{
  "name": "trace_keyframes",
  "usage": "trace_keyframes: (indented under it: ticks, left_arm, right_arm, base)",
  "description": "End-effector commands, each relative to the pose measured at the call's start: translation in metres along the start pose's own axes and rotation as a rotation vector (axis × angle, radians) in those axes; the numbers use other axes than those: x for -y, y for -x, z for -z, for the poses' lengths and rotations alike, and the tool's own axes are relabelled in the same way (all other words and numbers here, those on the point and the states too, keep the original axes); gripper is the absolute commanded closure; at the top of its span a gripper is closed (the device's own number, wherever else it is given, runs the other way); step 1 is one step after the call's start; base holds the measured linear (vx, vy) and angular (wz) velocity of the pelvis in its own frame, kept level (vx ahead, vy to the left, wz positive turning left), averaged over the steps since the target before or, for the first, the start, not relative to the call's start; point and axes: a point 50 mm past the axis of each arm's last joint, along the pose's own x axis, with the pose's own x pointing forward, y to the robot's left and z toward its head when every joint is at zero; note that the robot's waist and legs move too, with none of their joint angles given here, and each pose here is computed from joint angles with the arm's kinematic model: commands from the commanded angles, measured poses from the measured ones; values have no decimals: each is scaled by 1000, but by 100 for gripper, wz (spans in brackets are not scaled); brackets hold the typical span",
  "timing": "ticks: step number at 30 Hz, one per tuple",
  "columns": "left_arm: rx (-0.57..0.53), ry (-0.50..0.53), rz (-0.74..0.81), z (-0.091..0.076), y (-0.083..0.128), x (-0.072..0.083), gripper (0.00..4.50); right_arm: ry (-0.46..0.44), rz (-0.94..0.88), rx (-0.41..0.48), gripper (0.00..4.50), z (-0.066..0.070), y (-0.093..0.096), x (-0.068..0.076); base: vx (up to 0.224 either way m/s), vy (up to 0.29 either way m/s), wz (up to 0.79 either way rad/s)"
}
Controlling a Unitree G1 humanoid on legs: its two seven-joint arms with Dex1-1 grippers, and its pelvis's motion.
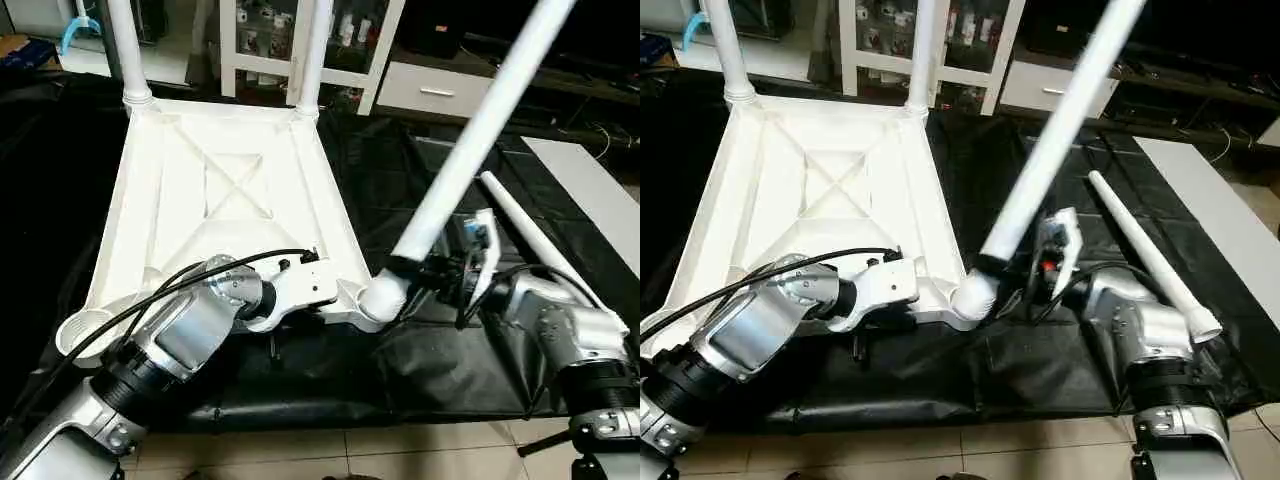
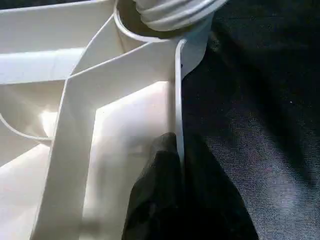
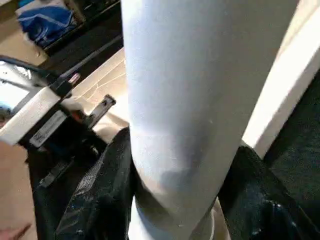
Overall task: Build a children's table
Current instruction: Insert table leg to table base
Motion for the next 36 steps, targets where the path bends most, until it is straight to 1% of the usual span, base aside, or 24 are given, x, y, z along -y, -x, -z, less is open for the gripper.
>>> trace_keyframes:
  ticks: [1, 5, 7, 10, 14, 16, 17, 18, 19, 22, 24, 26, 28, 30, 31, 32, 33, 36]
  left_arm:
    - [-13, -29, 24, -2, -6, 7, 450]
    - [-21, -37, 24, -1, -5, 7, 450]
    - [-24, -40, 23, 1, -5, 7, 450]
    - [-30, -41, 23, 4, -5, 6, 450]
    - [-47, -43, 27, 8, -4, 5, 450]
    - [-56, -49, 30, 10, -3, 4, 450]
    - [-62, -55, 32, 10, -2, 3, 450]
    - [-62, -55, 32, 10, -2, 3, 450]
    - [-64, -63, 35, 9, -1, 2, 450]
    - [-62, -67, 37, 8, -1, 1, 450]
    - [-61, -73, 39, 7, -1, 0, 450]
    - [-61, -73, 39, 7, -1, 0, 450]
    - [-60, -74, 40, 7, -2, 0, 450]
    - [-59, -73, 44, 7, -2, 1, 450]
    - [-59, -72, 44, 7, -2, 1, 450]
    - [-59, -69, 49, 8, -2, 2, 450]
    - [-60, -68, 49, 8, -2, 3, 450]
    - [-62, -65, 50, 9, -1, 3, 450]
  right_arm:
    - [21, 20, -24, 266, -3, 5, 2]
    - [107, 69, -61, 266, -2, 3, 6]
    - [179, 123, -79, 266, -1, 3, 11]
    - [236, 173, -69, 266, -1, 2, 14]
    - [230, 172, -38, 266, 0, 0, 11]
    - [233, 162, -30, 266, 5, -1, 8]
    - [251, 150, -33, 266, 10, -1, 5]
    - [251, 150, -33, 266, 10, -1, 5]
    - [263, 134, -51, 266, 14, -1, 3]
    - [261, 131, -63, 266, 18, 1, 4]
    - [229, 159, -75, 266, 23, 3, 10]
    - [224, 167, -76, 266, 24, 3, 11]
    - [226, 188, -98, 266, 26, 2, 15]
    - [237, 200, -129, 266, 28, -2, 16]
    - [237, 200, -130, 266, 28, -2, 16]
    - [260, 187, -185, 266, 31, -5, 15]
    - [275, 182, -212, 266, 33, -6, 15]
    - [294, 180, -234, 266, 34, -10, 15]
  base:
    - [0, 0, 0]
    - [0, 0, 0]
    - [0, 0, 0]
    - [0, 0, 0]
    - [0, 0, 0]
    - [0, 0, 0]
    - [0, 0, 0]
    - [0, 0, 0]
    - [0, 0, 0]
    - [0, 0, 0]
    - [0, 0, 0]
    - [0, 0, 0]
    - [0, 0, 0]
    - [0, 0, 0]
    - [0, 0, 0]
    - [0, 0, 0]
    - [0, 0, 0]
    - [0, 0, 0]
